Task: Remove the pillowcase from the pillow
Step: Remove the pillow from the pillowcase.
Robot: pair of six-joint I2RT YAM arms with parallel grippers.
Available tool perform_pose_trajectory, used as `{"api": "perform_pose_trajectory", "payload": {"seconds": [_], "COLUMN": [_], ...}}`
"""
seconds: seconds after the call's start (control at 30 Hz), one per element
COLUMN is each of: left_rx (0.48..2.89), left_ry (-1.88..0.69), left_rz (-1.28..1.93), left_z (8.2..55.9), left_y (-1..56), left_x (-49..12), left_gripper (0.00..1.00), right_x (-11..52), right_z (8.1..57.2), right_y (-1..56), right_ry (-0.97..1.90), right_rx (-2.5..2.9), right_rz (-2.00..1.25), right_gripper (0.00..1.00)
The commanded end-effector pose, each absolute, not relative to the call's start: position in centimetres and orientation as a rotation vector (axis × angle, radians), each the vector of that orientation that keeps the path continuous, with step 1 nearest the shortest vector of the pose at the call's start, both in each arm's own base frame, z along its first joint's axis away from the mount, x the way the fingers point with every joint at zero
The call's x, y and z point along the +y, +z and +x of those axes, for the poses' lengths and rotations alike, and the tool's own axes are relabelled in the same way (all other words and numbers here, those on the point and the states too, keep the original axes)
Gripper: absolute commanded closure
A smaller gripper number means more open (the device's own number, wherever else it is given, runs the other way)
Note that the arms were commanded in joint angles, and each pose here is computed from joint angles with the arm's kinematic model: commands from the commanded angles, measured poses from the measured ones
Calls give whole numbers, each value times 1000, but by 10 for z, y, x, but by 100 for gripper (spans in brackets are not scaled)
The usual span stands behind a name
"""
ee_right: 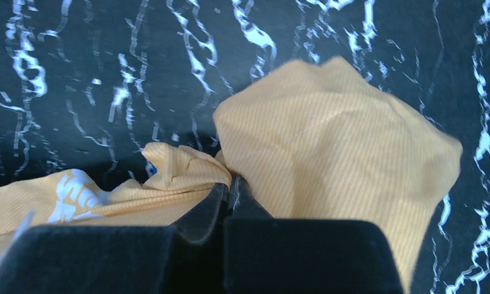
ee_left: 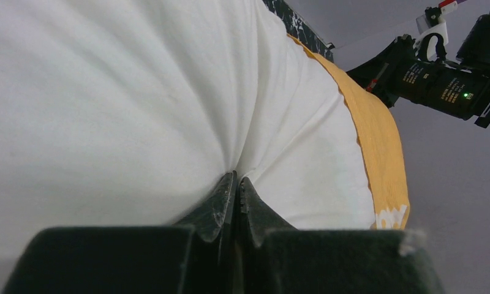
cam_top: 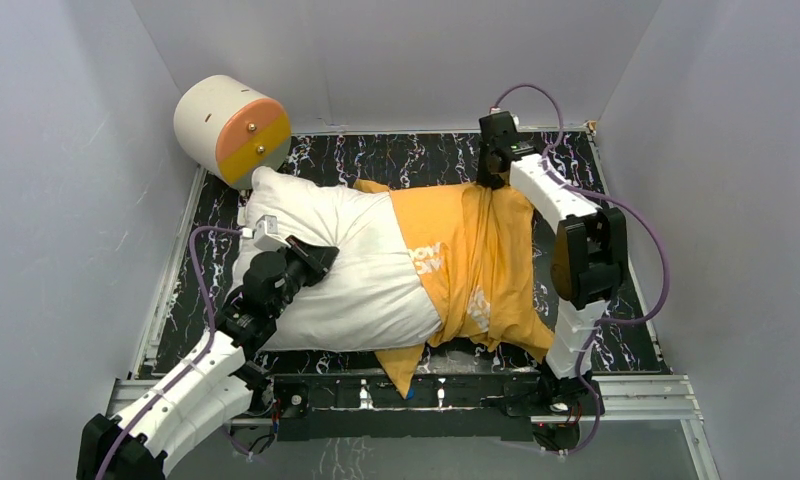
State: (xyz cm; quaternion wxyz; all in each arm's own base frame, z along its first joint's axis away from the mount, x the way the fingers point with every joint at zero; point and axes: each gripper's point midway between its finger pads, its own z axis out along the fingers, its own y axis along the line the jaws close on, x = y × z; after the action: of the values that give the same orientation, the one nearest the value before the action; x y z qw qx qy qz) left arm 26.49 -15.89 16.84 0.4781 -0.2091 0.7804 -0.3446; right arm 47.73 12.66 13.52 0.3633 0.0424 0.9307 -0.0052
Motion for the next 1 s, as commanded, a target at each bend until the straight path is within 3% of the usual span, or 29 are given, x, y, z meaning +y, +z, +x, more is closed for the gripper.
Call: {"api": "perform_pose_trajectory", "payload": {"seconds": [0.0, 0.1, 0.23, 0.3, 0.5, 0.6, 0.7, 0.8, 0.83, 0.97], "left_rx": [2306, 2307, 2298, 2294, 2290, 2279, 2276, 2278, 2279, 2267], "left_ry": [-492, -520, -539, -536, -537, -524, -504, -480, -474, -459], "left_rz": [-543, -527, -509, -508, -514, -532, -557, -590, -605, -652], "left_z": [209, 211, 215, 217, 218, 218, 217, 213, 212, 207], "left_y": [58, 60, 66, 68, 72, 73, 72, 67, 65, 62], "left_x": [-117, -123, -127, -127, -128, -124, -120, -114, -112, -105], "left_gripper": [100, 100, 100, 100, 100, 100, 100, 100, 100, 100], "right_x": [70, 131, 199, 229, 279, 261, 215, 151, 122, 59], "right_z": [493, 475, 450, 437, 405, 401, 417, 444, 456, 473], "right_y": [205, 232, 266, 263, 188, 144, 133, 148, 153, 178], "right_ry": [-20, 335, 497, 530, 479, 284, -27, -241, -262, -276], "right_rx": [2229, 2208, 2147, 2157, 2312, 2407, 2367, 2280, 2261, 2211], "right_rz": [251, 117, -94, -189, -387, -368, -247, -32, 59, 258], "right_gripper": [100, 84, 45, 29, 7, 18, 48, 94, 99, 100]}}
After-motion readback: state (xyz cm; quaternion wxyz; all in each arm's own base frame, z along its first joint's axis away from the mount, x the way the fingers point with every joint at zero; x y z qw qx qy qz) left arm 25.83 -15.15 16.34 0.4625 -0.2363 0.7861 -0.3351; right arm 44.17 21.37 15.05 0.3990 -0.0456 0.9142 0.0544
